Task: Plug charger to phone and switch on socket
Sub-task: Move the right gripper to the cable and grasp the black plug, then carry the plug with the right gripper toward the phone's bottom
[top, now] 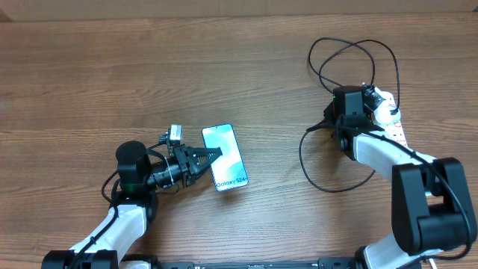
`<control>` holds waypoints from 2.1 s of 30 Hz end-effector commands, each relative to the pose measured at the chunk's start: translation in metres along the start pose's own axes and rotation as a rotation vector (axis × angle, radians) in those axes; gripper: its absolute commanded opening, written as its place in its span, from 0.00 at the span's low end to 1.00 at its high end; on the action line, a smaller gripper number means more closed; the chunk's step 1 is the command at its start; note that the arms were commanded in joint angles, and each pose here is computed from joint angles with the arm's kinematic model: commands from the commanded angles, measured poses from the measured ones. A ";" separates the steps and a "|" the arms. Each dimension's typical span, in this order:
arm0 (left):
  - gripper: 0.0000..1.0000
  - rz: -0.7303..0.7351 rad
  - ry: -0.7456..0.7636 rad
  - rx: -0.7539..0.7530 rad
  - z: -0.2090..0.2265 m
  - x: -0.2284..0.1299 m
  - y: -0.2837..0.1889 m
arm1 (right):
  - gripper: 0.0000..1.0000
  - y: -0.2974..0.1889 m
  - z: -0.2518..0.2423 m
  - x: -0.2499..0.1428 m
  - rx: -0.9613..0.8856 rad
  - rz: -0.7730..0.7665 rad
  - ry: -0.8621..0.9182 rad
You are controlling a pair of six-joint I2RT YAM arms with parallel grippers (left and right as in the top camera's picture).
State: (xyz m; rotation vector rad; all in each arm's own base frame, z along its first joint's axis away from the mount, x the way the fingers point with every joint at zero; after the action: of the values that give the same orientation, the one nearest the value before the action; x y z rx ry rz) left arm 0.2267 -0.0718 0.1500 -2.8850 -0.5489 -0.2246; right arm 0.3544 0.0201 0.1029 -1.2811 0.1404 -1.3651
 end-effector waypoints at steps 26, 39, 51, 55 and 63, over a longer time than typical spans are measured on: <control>0.04 -0.015 0.016 -0.002 -0.004 0.005 0.002 | 0.42 0.048 -0.028 -0.048 -0.153 0.134 -0.125; 0.04 0.006 0.016 -0.015 -0.005 0.004 0.002 | 0.14 0.028 -0.015 -0.095 -0.057 0.378 -0.331; 0.04 0.021 0.017 -0.023 -0.006 0.002 0.001 | 0.04 -0.012 -0.017 -0.126 -0.184 0.563 -0.504; 0.04 0.021 0.022 -0.024 -0.006 0.002 0.001 | 0.04 -0.029 -0.015 -0.123 -0.220 0.669 -0.511; 0.04 0.017 0.073 -0.040 -0.009 0.004 0.001 | 0.04 -0.092 0.022 -0.097 0.097 0.887 -0.575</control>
State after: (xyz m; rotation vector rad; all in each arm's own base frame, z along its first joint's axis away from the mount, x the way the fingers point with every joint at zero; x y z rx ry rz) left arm 0.2274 -0.0718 0.1513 -2.8832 -0.5562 -0.2465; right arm 0.2953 0.1198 0.1000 -1.4375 0.2577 -0.3868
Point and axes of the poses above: each gripper's point midway between its finger pads, its own y axis out along the fingers, its own z axis along the line the jaws close on, x = y × z, the point moved 10 cm from there along -y, back along the fingers, and after that the axes turned 14 degrees about y, right-handed, at the moved point
